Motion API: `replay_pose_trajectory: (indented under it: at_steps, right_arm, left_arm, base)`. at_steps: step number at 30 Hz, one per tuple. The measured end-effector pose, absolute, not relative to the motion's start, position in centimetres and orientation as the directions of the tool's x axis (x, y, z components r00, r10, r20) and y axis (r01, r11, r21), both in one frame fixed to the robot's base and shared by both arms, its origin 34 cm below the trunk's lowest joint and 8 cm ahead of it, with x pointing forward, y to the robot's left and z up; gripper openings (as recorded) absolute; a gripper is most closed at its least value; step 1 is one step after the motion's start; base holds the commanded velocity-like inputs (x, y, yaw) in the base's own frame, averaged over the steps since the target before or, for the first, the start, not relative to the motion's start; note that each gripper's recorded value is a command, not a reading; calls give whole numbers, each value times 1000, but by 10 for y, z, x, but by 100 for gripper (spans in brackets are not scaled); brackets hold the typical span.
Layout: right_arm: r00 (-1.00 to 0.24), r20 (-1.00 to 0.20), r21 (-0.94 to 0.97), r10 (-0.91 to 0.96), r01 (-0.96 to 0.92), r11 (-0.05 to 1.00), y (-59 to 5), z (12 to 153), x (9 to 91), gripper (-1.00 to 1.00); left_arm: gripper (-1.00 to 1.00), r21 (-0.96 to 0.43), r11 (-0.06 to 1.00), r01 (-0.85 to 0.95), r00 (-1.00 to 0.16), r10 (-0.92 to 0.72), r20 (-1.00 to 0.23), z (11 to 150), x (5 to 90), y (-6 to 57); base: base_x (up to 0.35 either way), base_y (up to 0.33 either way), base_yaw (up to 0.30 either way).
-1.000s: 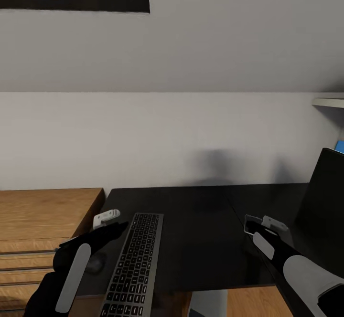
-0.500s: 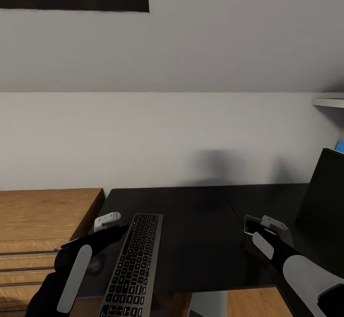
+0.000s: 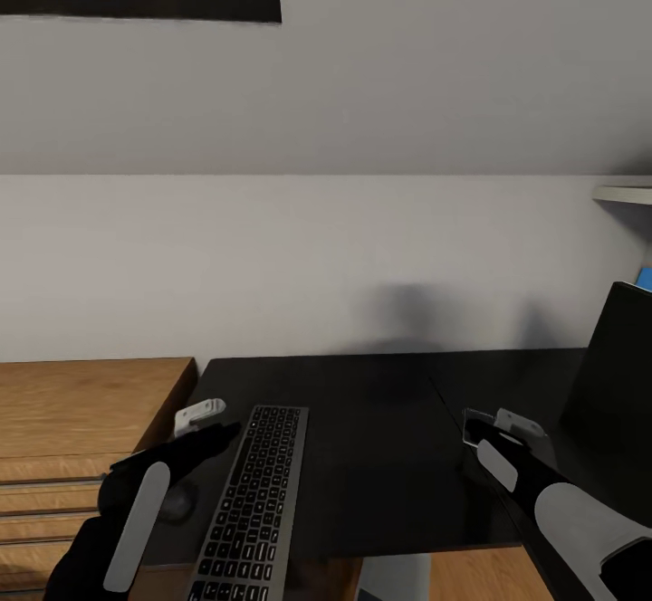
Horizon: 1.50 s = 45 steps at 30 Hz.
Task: In the bedroom, organize the workspace by keeping the computer under the desk, ensuring the monitor is on the desk, placing the keyboard on the desk next to the monitor, placing the mouse on the desk next to the keyboard, moving the folder from the swivel chair onto the desk next to the mouse, stacking the notebook on top of the folder with the pen on top of the notebook, and positioning the swivel chair next to the desk.
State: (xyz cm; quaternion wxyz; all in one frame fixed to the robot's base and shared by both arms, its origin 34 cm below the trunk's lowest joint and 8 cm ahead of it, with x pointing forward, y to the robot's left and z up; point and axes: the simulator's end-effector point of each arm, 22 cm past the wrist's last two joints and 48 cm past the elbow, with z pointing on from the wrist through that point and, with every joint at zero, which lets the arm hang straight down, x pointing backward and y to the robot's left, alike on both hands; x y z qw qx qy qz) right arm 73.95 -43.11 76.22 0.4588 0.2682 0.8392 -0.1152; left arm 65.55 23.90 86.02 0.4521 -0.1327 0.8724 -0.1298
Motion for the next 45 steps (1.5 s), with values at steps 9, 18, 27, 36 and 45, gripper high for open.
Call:
replay_pose_trajectory:
  at_steps: [9, 18, 27, 36, 45]
  right_arm:
    - [-416, -843, 64, 341, 551, 832, -434, 767, 743, 100]
    - [-413, -844, 68, 341, 549, 833, -434, 768, 743, 100]
    - [-413, -845, 68, 341, 549, 833, -434, 768, 743, 100]
    - [-414, -845, 67, 340, 548, 834, -434, 768, 743, 100]
    - [-414, -844, 67, 340, 549, 833, -434, 768, 743, 100]
  left_arm:
    - [100, -329, 938, -105, -564, -329, -758, 858, 655, 237]
    - [100, -326, 940, -104, -564, -326, -758, 858, 655, 238]
    - [100, -325, 940, -105, -564, -325, -759, 858, 655, 239]
    - [100, -324, 940, -107, -566, -326, -757, 857, 655, 239]
    - [100, -323, 940, -108, -566, -325, -757, 857, 655, 240]
  base:
    - [0, 0, 0]
    - [0, 0, 0]
    - [6, -19, 0]
    - [28, -39, 0]
    - [1, -4, 0]
